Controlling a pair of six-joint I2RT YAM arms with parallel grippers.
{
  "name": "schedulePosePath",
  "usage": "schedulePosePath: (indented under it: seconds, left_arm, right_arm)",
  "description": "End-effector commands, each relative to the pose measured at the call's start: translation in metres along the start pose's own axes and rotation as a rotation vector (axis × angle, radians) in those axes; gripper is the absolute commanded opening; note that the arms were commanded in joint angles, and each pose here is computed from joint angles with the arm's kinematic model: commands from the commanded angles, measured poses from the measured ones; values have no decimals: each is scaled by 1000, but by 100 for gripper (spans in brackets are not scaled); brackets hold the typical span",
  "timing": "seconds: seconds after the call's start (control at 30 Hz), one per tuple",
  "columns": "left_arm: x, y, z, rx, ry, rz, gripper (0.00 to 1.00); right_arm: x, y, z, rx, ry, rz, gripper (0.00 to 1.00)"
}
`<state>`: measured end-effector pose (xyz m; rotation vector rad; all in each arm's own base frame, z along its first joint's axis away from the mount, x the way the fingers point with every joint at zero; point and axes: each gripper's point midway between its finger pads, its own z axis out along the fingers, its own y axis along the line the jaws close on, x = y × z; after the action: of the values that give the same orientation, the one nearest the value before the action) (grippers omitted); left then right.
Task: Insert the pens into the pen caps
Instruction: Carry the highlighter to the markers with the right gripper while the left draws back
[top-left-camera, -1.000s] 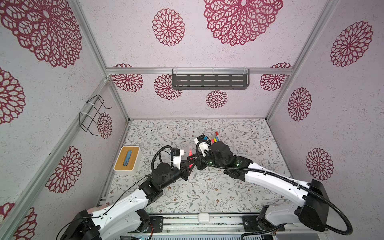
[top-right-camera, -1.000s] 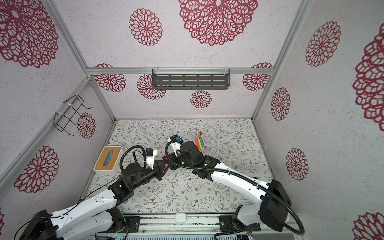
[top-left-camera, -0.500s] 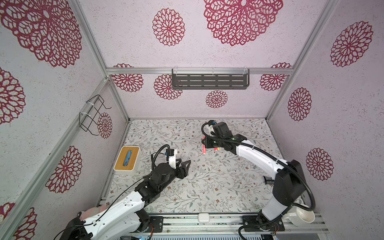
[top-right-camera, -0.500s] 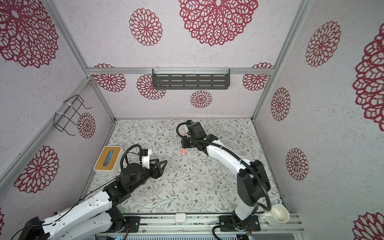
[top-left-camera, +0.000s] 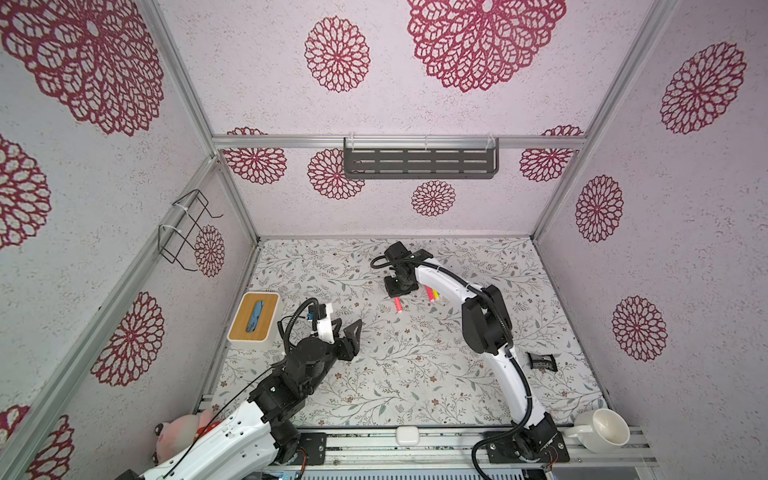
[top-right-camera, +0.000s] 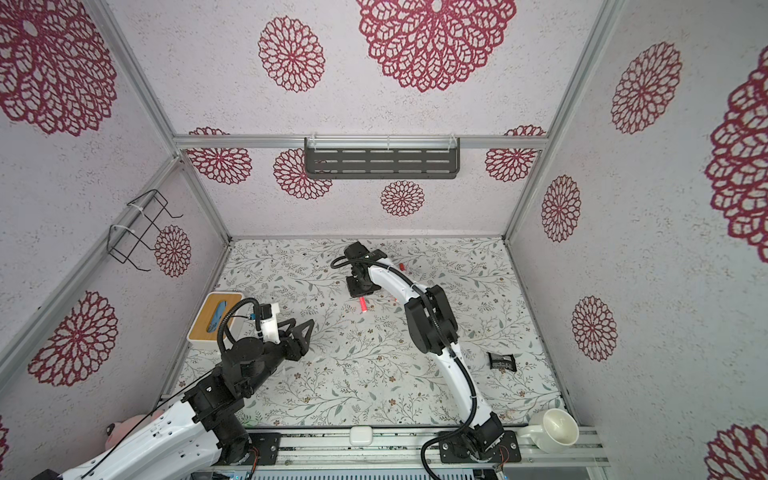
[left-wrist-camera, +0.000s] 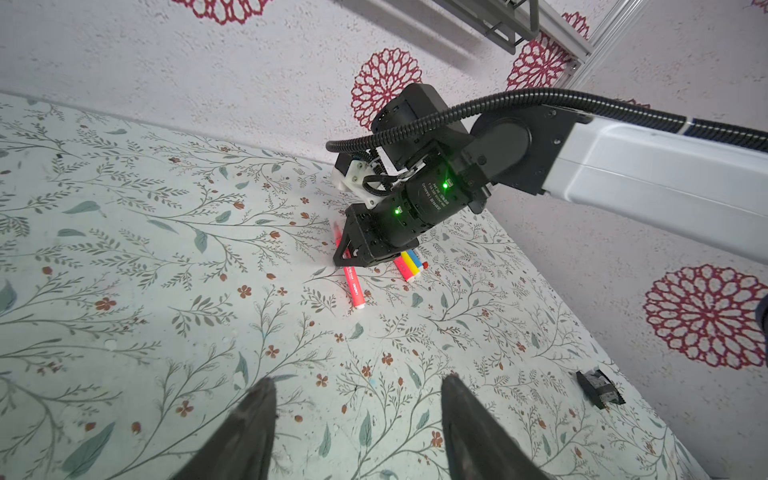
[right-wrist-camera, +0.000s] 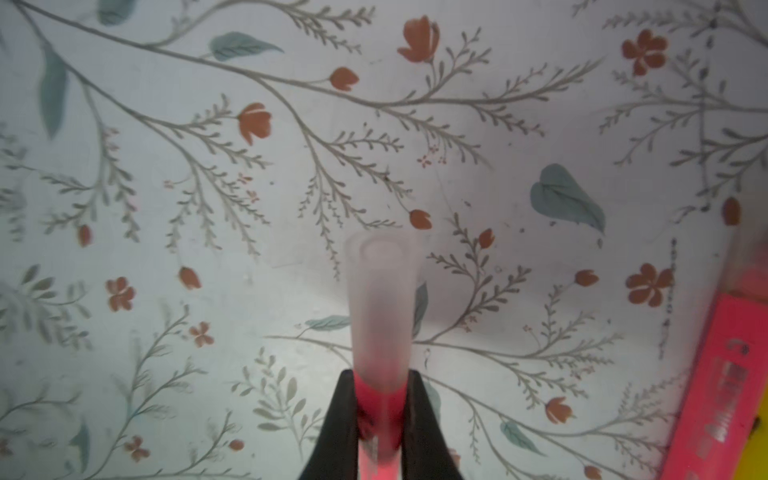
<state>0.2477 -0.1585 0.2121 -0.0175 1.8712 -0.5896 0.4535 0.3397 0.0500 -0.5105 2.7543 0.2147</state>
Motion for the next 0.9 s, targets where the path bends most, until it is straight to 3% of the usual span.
schedulePosePath:
  seconds: [0.0,0.37,0.4,0.5,0.57,0.77,0.87]
  left_arm:
    - [5,9,-3,-36,4,11,65]
    - [3,10,-4,-36,-5,19,65]
    - [2,9,-5,-32,-4,18,65]
    - [2,8,-5,-28,-4,15,65]
    - [2,7,-5,-25,-5,14,65]
    - [1,5,-6,-11,-3,4,65]
    - [1,5,-6,-8,-1,-1,65]
  right_arm:
    - [6,-22,-18,121,37,-39,3]
    - [11,-79,-6,326,74,-52,11]
    - [10,-85,-6,345,74,-49,14]
    - [8,-94,-11,391,70,-49,37]
    - [4,-97,-19,427,53,-46,40]
    - [-13,-74,-67,506,-72,-94,43]
    - [-14,-54,-80,464,-118,-106,44]
